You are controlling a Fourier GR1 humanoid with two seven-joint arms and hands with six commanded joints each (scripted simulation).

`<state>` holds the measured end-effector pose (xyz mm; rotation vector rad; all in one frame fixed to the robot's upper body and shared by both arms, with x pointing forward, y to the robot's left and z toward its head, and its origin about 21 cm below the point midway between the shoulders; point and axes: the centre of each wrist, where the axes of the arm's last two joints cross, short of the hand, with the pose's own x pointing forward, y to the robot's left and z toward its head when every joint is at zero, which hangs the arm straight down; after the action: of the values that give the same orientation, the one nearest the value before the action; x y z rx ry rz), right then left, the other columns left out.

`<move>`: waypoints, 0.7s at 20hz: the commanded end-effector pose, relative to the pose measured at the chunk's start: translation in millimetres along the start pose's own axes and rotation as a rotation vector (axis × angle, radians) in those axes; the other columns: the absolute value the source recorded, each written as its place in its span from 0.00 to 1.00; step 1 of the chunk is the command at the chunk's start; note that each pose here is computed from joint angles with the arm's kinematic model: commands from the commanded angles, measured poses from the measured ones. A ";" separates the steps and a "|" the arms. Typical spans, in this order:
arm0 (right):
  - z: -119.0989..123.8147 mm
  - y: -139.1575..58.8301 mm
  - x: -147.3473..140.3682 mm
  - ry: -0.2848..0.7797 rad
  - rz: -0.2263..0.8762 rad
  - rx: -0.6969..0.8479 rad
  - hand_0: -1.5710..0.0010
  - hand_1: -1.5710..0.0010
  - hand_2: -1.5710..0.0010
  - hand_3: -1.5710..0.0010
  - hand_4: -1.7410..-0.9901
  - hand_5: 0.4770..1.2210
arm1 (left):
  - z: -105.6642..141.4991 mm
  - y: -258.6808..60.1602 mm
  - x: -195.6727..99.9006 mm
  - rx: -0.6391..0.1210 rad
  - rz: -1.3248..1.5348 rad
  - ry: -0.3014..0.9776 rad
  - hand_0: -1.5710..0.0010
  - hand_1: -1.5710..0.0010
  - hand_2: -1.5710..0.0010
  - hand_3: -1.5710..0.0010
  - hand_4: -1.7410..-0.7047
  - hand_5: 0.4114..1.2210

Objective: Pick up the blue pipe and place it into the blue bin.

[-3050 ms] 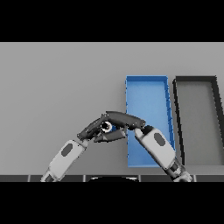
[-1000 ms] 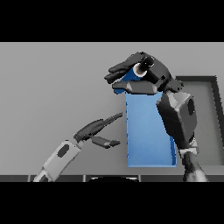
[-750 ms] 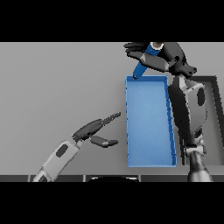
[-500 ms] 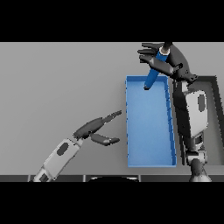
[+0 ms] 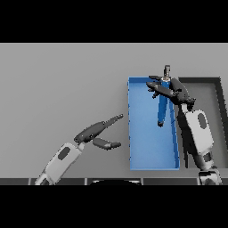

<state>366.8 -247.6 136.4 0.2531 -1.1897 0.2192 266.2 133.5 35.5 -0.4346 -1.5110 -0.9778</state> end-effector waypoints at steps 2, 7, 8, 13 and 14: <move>-1.0 -3.4 -19.1 0.091 0.026 -0.007 0.00 0.00 0.00 0.00 0.20 0.86 | -1.4 -1.4 2.6 0.002 -0.002 -0.008 1.00 1.00 1.00 1.00 0.83 0.06; -9.8 -1.5 -46.5 0.350 -0.003 -0.053 0.47 0.52 0.55 0.63 0.46 0.94 | -2.2 -1.7 5.8 -0.002 -0.003 -0.001 1.00 1.00 1.00 1.00 0.83 0.05; -10.8 0.4 -47.3 0.378 -0.012 -0.047 0.57 0.62 0.64 0.71 0.54 0.91 | -3.1 -0.8 6.7 0.002 -0.004 0.000 1.00 1.00 1.00 1.00 0.82 0.05; -11.3 6.5 -52.3 0.439 0.245 -0.021 0.86 0.88 0.88 0.90 0.77 0.60 | -1.1 2.0 4.4 0.003 0.000 0.000 1.00 1.00 1.00 1.00 0.82 0.05; -12.9 8.6 -54.1 0.437 0.291 -0.017 0.89 0.90 0.90 0.92 0.79 0.55 | -0.5 4.1 4.6 0.000 -0.003 -0.004 1.00 1.00 1.00 1.00 0.82 0.05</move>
<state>356.3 -237.3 82.1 0.0109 -0.7883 0.4923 268.8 134.3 41.3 -0.4342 -1.5159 -0.9803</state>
